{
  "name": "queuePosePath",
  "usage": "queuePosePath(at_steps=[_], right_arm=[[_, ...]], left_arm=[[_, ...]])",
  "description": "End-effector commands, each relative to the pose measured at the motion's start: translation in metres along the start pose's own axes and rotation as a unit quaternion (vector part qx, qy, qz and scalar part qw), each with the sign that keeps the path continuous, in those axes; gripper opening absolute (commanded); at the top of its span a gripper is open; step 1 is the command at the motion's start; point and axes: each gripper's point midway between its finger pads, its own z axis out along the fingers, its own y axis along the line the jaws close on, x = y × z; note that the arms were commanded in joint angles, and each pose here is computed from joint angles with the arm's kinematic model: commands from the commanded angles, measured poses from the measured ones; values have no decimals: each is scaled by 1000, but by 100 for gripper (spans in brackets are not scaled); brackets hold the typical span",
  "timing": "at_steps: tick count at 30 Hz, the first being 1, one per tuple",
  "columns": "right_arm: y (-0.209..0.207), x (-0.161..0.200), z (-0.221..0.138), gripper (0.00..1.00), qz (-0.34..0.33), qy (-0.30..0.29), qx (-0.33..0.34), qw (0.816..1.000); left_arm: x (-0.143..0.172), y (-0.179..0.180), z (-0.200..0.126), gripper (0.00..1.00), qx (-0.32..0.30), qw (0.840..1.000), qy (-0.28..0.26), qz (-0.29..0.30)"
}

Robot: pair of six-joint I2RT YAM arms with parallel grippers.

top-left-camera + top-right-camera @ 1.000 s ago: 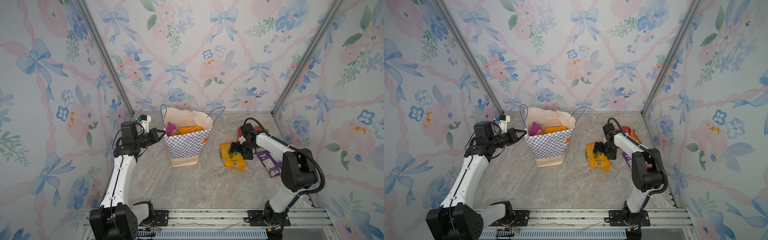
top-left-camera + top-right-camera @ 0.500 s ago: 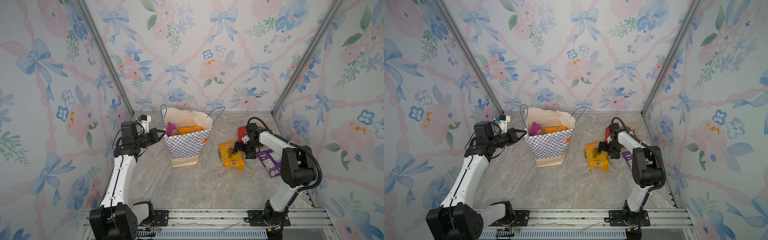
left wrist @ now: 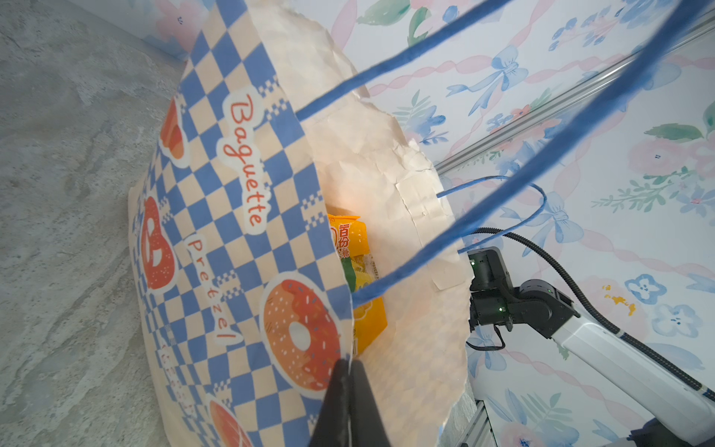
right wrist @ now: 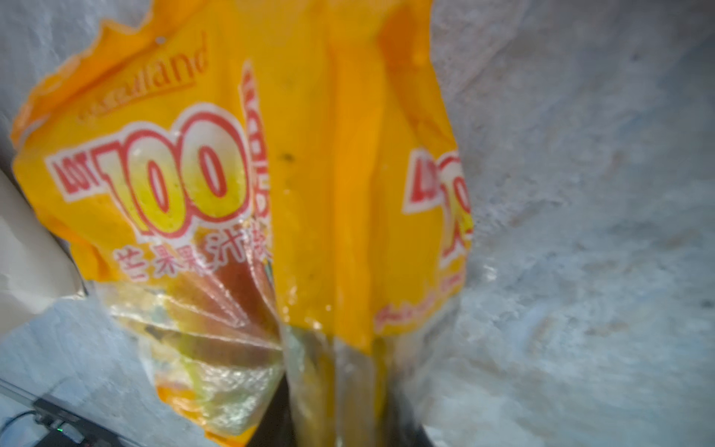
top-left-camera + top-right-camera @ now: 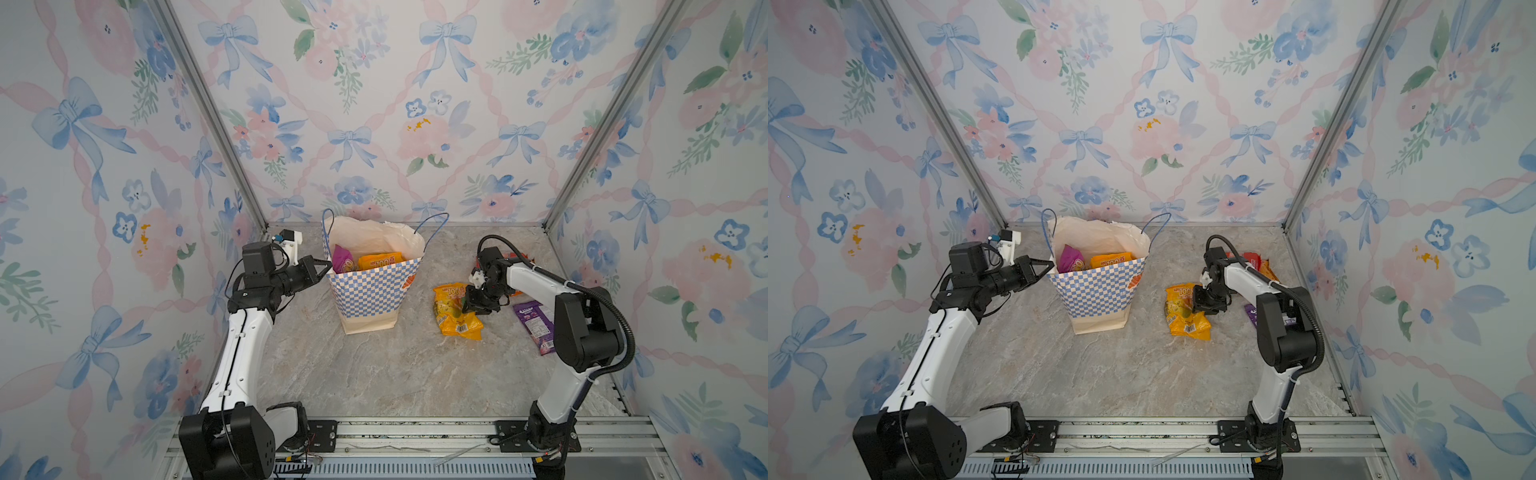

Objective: Place the snacks into the paper bag
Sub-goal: Pick up the snack at the center of the table.

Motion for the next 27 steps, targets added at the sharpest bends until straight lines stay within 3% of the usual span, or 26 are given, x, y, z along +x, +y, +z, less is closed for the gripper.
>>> queuePosePath(at_steps=[1,3,13,20,27], right_arm=[[-1,1,-4,7,3,-7,7,1000],[3,-1,-11,0,2,-15,1,1000],[40,-11,-70,0,-7,-83,-68,994],[64,-17,-140,0,-25,-159,-97,982],[79,-16,-218,0,-48,-235,-83,967]], left_arm=[[-7,-10,-1,0,13,1000,-5,18],[-6,-10,-2,0,12,1000,-5,19],[-5,-12,-4,0,14,1000,-7,21],[-4,-13,-4,0,16,1000,-5,20],[-3,-12,-4,0,16,1000,-5,20]])
